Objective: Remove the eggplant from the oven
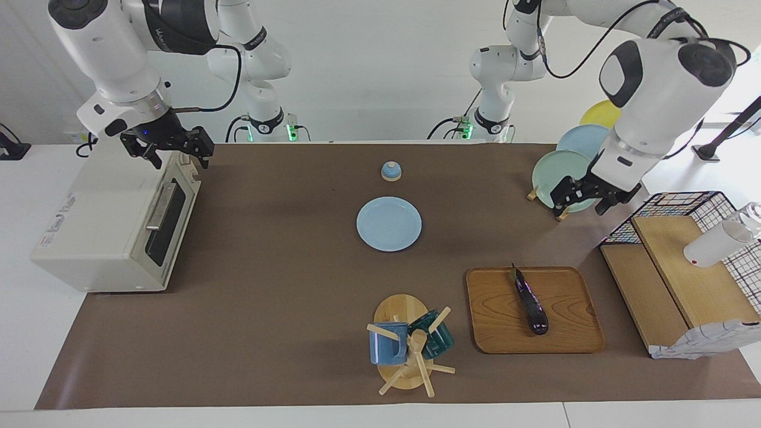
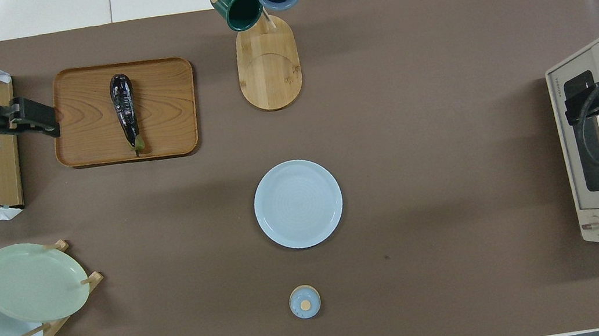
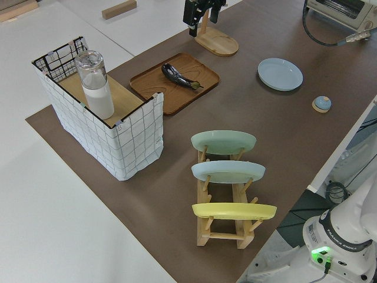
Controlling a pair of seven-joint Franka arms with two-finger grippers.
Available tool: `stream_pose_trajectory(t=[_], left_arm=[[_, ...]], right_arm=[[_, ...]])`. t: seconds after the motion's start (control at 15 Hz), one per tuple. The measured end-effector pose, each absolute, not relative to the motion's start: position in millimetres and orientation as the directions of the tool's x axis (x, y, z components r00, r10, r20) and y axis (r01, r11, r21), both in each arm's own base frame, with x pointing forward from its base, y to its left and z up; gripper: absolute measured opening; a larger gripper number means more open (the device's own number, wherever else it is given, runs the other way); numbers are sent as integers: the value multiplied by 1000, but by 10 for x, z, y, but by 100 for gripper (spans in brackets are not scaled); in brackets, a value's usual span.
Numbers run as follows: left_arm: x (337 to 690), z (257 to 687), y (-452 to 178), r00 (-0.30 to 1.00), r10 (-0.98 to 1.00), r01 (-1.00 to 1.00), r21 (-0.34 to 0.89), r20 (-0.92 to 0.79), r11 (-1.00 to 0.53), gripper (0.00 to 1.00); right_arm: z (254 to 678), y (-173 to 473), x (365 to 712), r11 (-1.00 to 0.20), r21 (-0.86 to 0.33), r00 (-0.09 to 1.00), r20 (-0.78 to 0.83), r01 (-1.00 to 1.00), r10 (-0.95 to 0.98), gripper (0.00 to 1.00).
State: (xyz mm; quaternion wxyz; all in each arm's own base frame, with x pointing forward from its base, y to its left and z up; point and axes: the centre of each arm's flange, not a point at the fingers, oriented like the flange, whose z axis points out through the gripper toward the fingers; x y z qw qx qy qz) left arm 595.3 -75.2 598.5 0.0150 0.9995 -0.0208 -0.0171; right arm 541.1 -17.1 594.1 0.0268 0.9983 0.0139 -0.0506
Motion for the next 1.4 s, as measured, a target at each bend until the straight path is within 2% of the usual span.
stream_pose_trajectory(t=[0.2, 0.47, 1.0, 1.4], left_arm=[[5520, 6256, -691, 994, -37, -36, 17, -99, -999, 100], [5207, 6090, -675, 990, -28, -28, 5, -140, -1000, 100], [5337, 6121, -674, 998, -8, -7, 14, -57, -1000, 100], [5475, 5916, -671, 997, -5, -4, 15, -71, -1000, 100]], right_arm=[[5926, -171, 5410, -998, 52, 994, -105, 31, 25, 100], [5917, -171, 5409, -998, 52, 994, -107, 31, 25, 100], [5916, -166, 5409, -998, 52, 994, -107, 32, 26, 100], [5915, -166, 5409, -998, 52, 994, -107, 32, 26, 100]])
